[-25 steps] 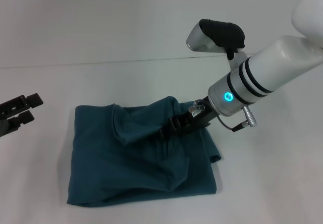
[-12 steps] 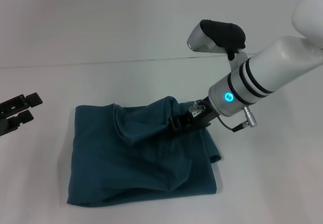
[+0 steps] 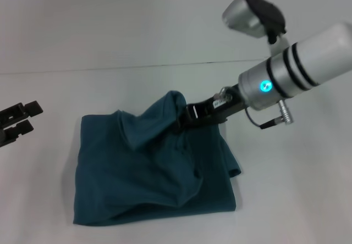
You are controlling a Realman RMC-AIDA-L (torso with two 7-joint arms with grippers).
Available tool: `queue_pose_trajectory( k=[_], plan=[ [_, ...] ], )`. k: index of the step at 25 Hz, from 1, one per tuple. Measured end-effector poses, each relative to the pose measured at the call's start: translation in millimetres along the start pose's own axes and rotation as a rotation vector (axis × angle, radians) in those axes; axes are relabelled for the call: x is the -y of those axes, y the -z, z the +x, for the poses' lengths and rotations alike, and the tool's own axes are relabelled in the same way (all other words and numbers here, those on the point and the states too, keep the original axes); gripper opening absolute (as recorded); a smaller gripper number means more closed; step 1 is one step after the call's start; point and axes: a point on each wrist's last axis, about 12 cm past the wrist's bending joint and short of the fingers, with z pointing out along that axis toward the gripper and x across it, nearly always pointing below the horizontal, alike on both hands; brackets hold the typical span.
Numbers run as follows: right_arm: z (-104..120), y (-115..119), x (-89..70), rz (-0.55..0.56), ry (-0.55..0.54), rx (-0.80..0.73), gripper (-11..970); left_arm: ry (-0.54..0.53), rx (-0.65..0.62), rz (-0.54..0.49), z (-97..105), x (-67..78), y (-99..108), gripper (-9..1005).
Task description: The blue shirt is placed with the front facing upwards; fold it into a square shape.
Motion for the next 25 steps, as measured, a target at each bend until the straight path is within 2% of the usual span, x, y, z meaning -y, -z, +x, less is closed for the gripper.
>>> queue_pose_trajectory(
  k=[5, 14, 25],
  plan=[
    [2, 15, 2.1, -0.029, -0.012, -0.009, 91, 0.001, 0.012, 0.012, -1, 1.2, 0, 768],
    [9, 28, 24.6, 0.013, -0.059, 0.008, 92, 0.005, 0.011, 0.017, 0, 1.7, 0, 768],
    [25, 10, 44.8, 0.102, -0.096, -0.035, 94, 0.008, 0.014, 0.014, 1, 1.1, 0, 768]
  ],
)
